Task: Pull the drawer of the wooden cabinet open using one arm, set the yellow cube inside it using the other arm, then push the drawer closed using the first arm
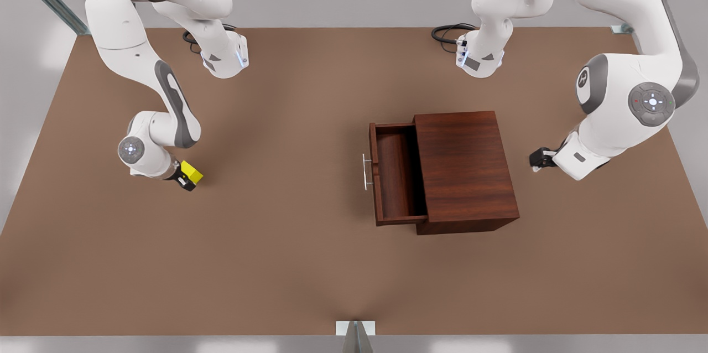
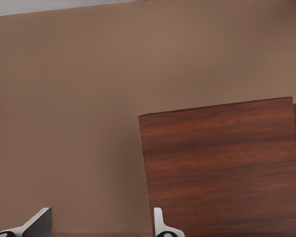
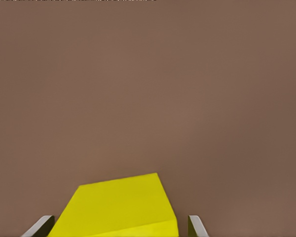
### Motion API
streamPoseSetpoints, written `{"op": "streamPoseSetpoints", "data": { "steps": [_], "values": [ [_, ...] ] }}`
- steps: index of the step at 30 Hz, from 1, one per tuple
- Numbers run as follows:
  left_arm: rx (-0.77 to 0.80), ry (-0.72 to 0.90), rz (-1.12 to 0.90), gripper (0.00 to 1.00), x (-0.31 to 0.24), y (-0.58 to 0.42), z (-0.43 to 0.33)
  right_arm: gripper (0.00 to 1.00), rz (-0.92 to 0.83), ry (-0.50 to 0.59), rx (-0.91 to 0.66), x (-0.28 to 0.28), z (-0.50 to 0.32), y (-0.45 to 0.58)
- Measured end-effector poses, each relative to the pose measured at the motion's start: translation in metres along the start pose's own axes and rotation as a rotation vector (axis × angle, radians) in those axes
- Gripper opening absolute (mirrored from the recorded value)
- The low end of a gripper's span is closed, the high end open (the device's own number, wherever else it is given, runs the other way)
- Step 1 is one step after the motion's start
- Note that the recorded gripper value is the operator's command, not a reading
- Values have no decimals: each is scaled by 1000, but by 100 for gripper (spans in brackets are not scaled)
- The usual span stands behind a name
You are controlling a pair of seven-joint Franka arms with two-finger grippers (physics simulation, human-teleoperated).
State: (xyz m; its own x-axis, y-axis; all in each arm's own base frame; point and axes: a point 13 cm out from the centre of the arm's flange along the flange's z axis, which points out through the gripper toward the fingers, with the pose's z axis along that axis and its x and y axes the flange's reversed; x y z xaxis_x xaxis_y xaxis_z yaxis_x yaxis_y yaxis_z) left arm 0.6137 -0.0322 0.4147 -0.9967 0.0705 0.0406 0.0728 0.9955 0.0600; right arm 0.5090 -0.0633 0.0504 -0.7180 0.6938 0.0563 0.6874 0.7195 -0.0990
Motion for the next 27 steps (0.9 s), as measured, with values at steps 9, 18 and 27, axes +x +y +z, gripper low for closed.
{"op": "streamPoseSetpoints", "data": {
  "steps": [9, 18, 27],
  "values": [
    [1, 2, 36, 100, 0, -4, 1, 63, 3, -21, -29, -4, -17, 9],
    [0, 2, 57, 100, 0, -8, 1, 63, 15, -5, -160, -2, -150, 88],
    [0, 1, 67, 100, 0, -8, 1, 63, -14, 105, -315, 107, -311, 257]
  ]
}}
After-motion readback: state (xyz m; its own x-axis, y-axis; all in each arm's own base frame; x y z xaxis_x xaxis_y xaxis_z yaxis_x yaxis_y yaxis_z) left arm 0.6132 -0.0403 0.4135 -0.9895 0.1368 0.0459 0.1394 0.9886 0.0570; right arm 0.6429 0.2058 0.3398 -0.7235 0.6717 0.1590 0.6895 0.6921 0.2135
